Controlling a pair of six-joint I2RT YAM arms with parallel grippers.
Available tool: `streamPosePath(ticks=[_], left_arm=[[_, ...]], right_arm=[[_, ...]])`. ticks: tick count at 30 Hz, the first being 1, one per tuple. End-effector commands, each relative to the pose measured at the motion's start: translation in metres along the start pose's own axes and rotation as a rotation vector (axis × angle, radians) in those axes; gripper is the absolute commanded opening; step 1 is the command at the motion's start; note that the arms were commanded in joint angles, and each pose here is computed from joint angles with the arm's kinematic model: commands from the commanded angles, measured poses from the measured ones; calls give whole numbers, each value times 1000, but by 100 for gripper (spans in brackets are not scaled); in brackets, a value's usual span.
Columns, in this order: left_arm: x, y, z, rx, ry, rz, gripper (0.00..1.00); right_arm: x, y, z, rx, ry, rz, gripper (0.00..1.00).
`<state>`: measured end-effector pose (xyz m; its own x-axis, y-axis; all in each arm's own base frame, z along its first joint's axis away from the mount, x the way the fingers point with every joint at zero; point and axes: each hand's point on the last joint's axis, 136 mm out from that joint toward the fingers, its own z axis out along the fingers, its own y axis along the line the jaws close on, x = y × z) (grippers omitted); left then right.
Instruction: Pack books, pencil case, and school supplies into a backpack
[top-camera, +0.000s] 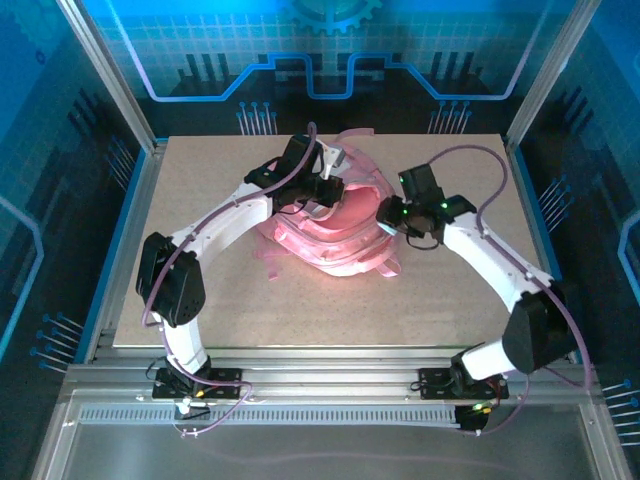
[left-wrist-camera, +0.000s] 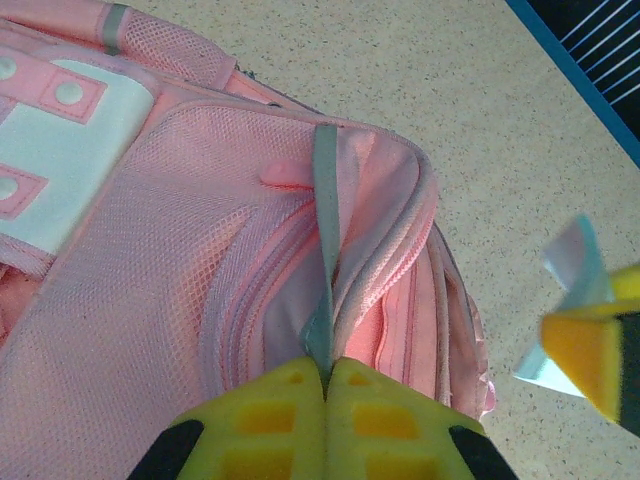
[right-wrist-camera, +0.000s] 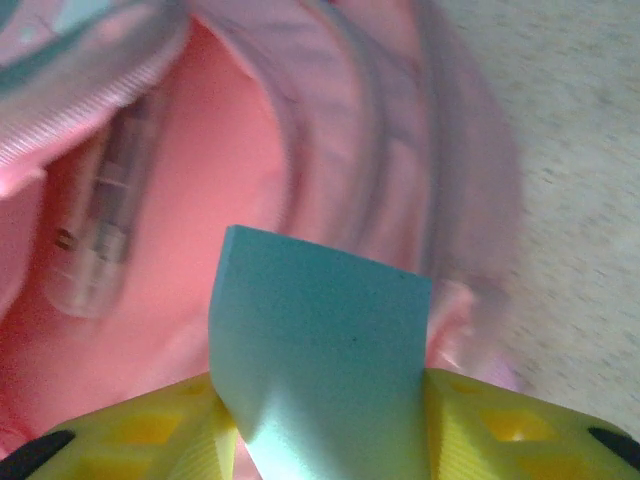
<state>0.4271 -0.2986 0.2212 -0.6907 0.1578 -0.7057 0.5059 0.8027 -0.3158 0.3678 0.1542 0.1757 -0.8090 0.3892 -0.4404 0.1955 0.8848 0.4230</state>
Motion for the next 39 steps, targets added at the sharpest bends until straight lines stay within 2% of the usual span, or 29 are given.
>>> streamPosePath(ticks=[1,6,9,10,12,14,16,21,25,30,39], left_arm=[[-53,-24,-36,72,-169,21,0],[-57,-26,-37,81,-186,1,0],[-57,-26,-39,79,-185,-5,0],[-57,-26,-41,78,-189,-6,0],[-58,-27,-45,76,-194,-4,0],[-59,-27,-47,76,-200,-4,0],[-60,-28,-50,82,-207,-8,0],[-58,-35,-48,118,-193,-28,0],[-57,-42,-45,140,-192,-35,0],[-58,-43,-38,150,-187,-61,0],[-55,-42,-29,160,-176,-105,0]], right_arm=[[-15,36,18,-125,19,-6,49],[-22,76,46,-288,71,53,54],[-23,89,50,-378,86,95,76],[-23,91,48,-392,83,94,81],[-22,87,45,-392,71,93,84],[-19,84,44,-401,66,95,82],[-17,80,47,-410,67,106,76],[-13,85,64,-461,77,137,48],[-14,102,76,-531,95,155,38],[-16,95,63,-537,98,136,38],[-9,36,-2,-352,29,-32,55]])
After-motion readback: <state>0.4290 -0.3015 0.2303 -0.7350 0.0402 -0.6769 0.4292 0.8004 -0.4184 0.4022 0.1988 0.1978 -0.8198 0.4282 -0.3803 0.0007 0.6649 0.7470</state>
